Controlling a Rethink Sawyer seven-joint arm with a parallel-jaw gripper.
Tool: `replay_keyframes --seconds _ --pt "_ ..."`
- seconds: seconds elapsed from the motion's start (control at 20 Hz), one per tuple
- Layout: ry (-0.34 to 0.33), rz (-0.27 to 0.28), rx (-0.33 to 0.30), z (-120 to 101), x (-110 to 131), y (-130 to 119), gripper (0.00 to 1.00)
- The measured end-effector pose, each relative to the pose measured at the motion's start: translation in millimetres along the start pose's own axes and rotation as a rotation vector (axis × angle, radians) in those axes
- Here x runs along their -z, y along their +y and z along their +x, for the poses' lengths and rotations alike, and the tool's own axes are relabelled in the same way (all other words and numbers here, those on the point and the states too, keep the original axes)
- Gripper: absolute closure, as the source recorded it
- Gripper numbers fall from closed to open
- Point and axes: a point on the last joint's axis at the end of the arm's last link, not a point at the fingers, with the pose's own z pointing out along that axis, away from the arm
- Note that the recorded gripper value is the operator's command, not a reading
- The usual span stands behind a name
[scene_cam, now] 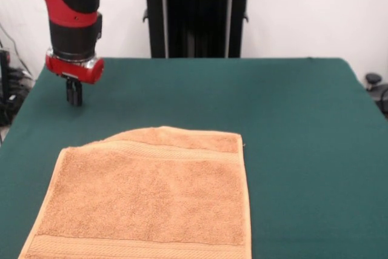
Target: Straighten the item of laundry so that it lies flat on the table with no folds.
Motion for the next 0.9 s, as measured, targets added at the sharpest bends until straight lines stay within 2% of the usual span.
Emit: replay_keyframes --seconds 0.3,0.55,0.9 --pt "0.053 0.011 0.011 -9 2 5 1.0" --pt "0.092 0.007 0.016 -14 12 23 1.0" --pt "0.052 0.003 0.037 -35 35 58 1.0"
